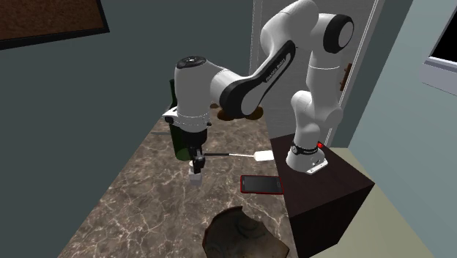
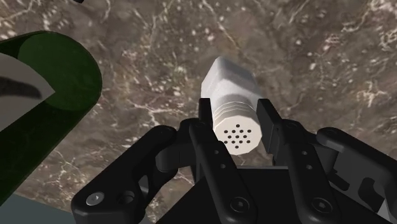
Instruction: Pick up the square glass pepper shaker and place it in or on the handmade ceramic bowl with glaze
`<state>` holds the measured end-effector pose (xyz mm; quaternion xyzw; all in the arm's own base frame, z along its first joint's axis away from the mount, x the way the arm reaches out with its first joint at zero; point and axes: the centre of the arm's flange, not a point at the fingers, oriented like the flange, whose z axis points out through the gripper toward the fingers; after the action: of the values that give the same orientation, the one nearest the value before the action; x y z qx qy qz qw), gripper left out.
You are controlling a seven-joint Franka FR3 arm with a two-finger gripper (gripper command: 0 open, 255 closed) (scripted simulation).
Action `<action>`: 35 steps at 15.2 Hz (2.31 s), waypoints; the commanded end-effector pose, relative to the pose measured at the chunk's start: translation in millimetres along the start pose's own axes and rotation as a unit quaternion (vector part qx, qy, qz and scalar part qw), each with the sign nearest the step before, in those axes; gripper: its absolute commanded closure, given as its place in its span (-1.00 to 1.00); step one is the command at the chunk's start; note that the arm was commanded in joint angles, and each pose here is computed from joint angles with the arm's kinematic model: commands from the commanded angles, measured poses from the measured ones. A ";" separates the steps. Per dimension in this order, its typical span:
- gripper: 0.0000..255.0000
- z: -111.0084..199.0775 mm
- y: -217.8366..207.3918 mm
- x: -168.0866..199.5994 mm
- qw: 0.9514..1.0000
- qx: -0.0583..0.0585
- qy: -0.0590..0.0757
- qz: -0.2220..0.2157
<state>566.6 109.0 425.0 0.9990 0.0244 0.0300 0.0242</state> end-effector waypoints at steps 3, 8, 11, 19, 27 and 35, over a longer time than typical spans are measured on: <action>1.00 -18.1 1.5 0.7 1.000 0.000 0.000 0.000; 1.00 -44.5 2.8 2.3 1.000 0.000 0.000 0.000; 1.00 -60.3 3.6 3.2 1.000 0.000 0.000 0.000; 1.00 -102.4 5.7 5.7 1.000 0.000 0.000 0.000; 1.00 -144.5 7.8 8.2 1.000 0.000 0.000 0.000; 1.00 -165.2 -82.3 -1.9 1.000 0.000 0.000 0.000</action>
<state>552.2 185.5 584.5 0.9989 0.0251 0.0301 0.0242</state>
